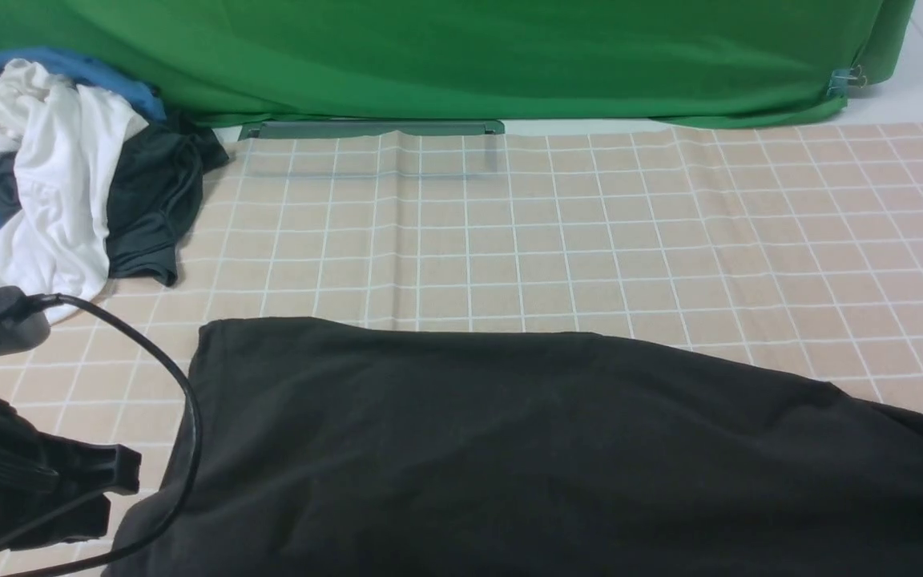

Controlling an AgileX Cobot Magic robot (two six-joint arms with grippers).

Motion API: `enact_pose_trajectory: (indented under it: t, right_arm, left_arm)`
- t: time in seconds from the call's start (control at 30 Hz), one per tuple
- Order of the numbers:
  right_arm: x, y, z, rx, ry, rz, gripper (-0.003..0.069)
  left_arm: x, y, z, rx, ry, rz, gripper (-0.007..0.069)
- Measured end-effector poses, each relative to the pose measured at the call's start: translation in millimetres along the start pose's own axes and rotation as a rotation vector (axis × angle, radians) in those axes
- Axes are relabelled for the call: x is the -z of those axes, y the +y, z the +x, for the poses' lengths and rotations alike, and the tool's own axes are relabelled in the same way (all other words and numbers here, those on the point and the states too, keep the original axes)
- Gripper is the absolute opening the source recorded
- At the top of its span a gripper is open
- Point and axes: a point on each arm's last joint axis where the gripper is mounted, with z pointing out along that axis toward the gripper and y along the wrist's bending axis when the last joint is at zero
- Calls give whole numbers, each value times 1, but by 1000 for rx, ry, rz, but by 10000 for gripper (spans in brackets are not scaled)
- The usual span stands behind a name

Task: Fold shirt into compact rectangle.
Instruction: 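Fold the right end of the dark garment over onto its left end with the right gripper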

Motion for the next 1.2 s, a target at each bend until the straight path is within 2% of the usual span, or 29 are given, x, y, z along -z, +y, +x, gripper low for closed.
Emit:
enact_pose_trajectory:
  t: [0.23,0.33,0.47,0.57,0.6,0.63,0.9,1.03,1.13,1.17,1.2]
  right_arm:
    - [61,-24,1,-73,-116,83,89]
    - [93,-20,3,-84,-159,52,91]
    - [125,4,8,-37,-206,-35,91]
    - [145,42,13,73,-245,-148,91]
    - [145,45,14,81,-244,-155,91]
    - [152,68,18,142,-251,-218,91]
    - [177,183,57,407,-317,-522,91]
    - [173,235,74,510,-303,-600,91]
    - [168,259,79,551,-293,-617,91]
    - [164,280,84,583,-284,-630,91]
    - [161,290,84,596,-279,-638,91]
  left_arm:
    - [0,-2,1,-1,4,25,19]
    - [0,-2,1,-9,3,27,19]
    - [0,-3,0,-10,-3,30,19]
    - [2,-4,-2,-10,-12,34,19]
    - [3,-4,-2,-10,-12,34,19]
    - [5,-4,-4,-12,-18,36,19]
    - [42,-14,-25,-39,-102,59,19]
    - [63,-19,-33,-55,-174,68,19]
    - [72,-20,-33,-61,-208,72,19]
    - [78,-21,-32,-66,-235,74,19]
    - [81,-21,-30,-69,-247,75,19]
